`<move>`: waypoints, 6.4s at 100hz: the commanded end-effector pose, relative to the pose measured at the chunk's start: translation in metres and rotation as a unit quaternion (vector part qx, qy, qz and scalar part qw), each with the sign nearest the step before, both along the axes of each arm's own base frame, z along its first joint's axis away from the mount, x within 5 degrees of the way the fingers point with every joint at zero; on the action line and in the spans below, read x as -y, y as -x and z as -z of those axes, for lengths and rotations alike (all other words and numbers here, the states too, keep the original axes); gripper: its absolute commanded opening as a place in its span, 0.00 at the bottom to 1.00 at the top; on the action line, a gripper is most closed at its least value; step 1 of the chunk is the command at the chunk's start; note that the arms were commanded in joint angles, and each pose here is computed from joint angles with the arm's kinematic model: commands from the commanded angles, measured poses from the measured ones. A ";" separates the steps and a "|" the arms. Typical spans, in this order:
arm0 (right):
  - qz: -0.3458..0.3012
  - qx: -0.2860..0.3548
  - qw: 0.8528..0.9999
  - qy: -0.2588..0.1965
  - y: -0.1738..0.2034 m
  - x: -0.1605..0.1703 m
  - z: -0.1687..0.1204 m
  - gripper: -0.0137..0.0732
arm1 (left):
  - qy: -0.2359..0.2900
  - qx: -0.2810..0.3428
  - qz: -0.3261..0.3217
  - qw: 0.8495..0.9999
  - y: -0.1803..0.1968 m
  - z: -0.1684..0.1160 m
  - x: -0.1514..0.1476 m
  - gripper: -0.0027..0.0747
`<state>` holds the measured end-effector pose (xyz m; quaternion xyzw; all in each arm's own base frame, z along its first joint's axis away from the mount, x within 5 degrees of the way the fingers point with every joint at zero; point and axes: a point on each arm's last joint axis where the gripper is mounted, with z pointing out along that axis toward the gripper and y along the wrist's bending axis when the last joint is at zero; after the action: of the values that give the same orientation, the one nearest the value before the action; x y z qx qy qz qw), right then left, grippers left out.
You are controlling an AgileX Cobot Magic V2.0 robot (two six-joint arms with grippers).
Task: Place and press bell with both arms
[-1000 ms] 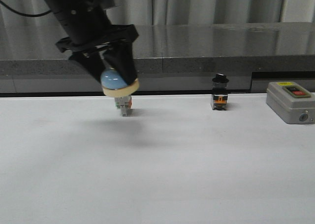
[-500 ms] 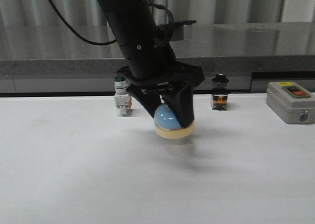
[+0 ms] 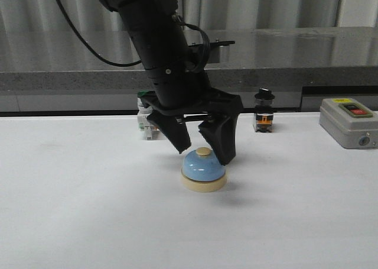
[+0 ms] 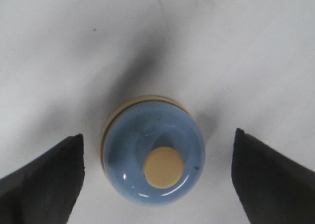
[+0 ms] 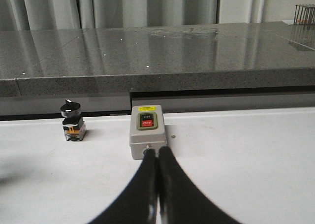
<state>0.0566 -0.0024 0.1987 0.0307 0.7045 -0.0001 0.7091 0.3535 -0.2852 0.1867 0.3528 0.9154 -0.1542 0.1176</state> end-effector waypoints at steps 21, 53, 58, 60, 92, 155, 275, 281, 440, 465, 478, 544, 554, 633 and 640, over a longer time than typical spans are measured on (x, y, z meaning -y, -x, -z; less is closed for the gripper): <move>0.004 0.053 0.999 0.007 0.002 0.000 -0.013 0.09 | 0.061 0.058 -0.032 0.996 0.000 -0.056 -0.002 0.66; 0.004 0.053 0.999 0.007 0.002 0.000 -0.013 0.09 | 0.105 0.110 -0.103 0.983 -0.012 -0.114 -0.048 0.01; 0.004 0.053 0.999 0.007 0.002 0.000 -0.013 0.09 | 0.109 0.118 -0.116 0.980 -0.014 -0.122 -0.060 0.01; 0.004 0.053 0.999 0.007 0.002 0.000 -0.013 0.09 | 0.111 0.121 -0.122 0.979 -0.015 -0.126 -0.065 0.01; 0.004 0.053 0.999 0.007 0.002 0.000 -0.013 0.09 | 0.119 0.167 -0.236 0.950 -0.018 -0.161 -0.160 0.01; 0.004 0.053 0.999 0.007 0.002 0.000 -0.013 0.09 | 0.102 0.249 -0.379 0.885 0.061 -0.153 -0.266 0.01; 0.004 0.053 0.999 0.007 0.002 0.000 -0.013 0.09 | 0.226 0.533 -0.363 0.730 0.303 -0.104 -0.277 0.01; 0.004 0.053 0.999 0.007 0.002 0.000 -0.013 0.09 | 0.231 0.541 -0.360 0.725 0.309 -0.100 -0.277 0.01; 0.004 0.052 0.999 0.007 0.002 0.000 -0.013 0.09 | 0.202 0.563 -0.379 0.706 0.298 -0.013 -0.284 0.01; 0.004 0.060 0.998 0.007 0.002 0.000 -0.014 0.09 | 0.202 0.563 -0.379 0.706 0.298 -0.013 -0.284 0.01; 0.004 0.070 0.998 0.008 0.003 0.000 -0.016 0.09 | 0.202 0.563 -0.379 0.706 0.298 -0.013 -0.284 0.01; 0.007 -0.058 0.997 0.043 -0.032 0.003 -0.089 0.09 | 0.202 0.563 -0.379 0.706 0.298 -0.013 -0.284 0.01; 0.006 -0.093 0.995 0.040 -0.049 0.004 -0.098 0.09 | 0.202 0.563 -0.379 0.706 0.298 -0.013 -0.284 0.01; -0.193 -0.394 0.897 0.057 -0.221 -0.109 -0.125 0.09 | 0.202 0.563 -0.379 0.706 0.298 -0.013 -0.284 0.01; -0.212 -0.413 0.883 0.070 -0.230 -0.128 -0.123 0.09 | 0.202 0.563 -0.379 0.706 0.298 -0.013 -0.284 0.01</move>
<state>0.2784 0.1079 0.3018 -0.1543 0.9349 0.0725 0.3114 0.0560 -0.0020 0.2053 -0.0288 0.7044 -0.0499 0.7074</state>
